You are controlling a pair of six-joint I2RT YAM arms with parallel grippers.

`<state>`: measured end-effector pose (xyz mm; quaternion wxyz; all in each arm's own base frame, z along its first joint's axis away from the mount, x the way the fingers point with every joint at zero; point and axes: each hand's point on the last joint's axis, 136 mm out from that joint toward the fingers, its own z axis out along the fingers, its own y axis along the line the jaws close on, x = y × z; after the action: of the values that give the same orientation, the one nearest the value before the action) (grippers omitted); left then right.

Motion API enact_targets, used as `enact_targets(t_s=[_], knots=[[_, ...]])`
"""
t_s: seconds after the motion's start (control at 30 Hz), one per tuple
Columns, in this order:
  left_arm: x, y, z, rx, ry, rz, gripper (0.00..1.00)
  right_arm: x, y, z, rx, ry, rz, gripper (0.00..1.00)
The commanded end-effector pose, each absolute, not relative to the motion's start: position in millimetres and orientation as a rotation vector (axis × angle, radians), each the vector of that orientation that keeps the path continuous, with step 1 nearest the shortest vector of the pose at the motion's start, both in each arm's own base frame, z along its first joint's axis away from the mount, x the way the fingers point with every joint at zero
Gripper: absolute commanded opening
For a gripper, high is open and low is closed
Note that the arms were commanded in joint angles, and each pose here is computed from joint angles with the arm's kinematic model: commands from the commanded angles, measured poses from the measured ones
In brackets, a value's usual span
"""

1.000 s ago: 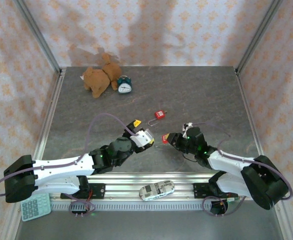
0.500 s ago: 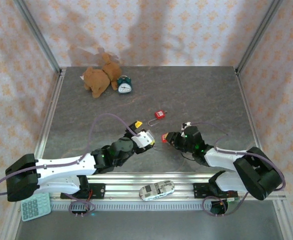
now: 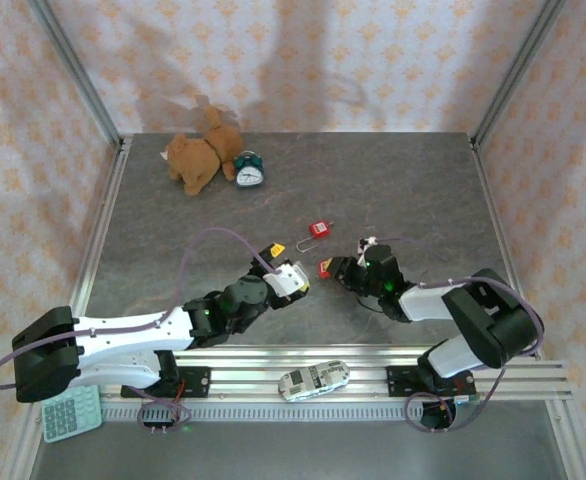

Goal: Unlock with the key

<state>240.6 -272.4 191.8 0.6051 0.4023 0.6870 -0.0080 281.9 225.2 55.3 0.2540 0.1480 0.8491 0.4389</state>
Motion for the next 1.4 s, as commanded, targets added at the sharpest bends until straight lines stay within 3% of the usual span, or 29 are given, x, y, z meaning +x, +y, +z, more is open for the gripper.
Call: enact_targets(t_s=[0.0, 0.53, 1.03, 1.37], knots=[[242.9, -270.2, 192.3, 0.907, 1.583, -0.009, 0.79, 297.7, 234.5, 76.9, 0.347, 2.208, 1.266, 0.13], [244.7, -270.7, 185.5, 0.92, 1.584, 0.016, 0.8, 294.1, 228.2, 45.4, 0.386, 2.297, 1.22, 0.19], [243.5, -269.7, 186.5, 0.914, 1.588, 0.003, 0.8, 287.7, 211.9, 31.4, 0.466, 2.354, 1.157, 0.46], [242.0, -267.1, 189.9, 0.905, 1.583, -0.004, 0.8, 277.7, 185.9, 42.3, 0.492, 2.392, 0.985, 0.56]])
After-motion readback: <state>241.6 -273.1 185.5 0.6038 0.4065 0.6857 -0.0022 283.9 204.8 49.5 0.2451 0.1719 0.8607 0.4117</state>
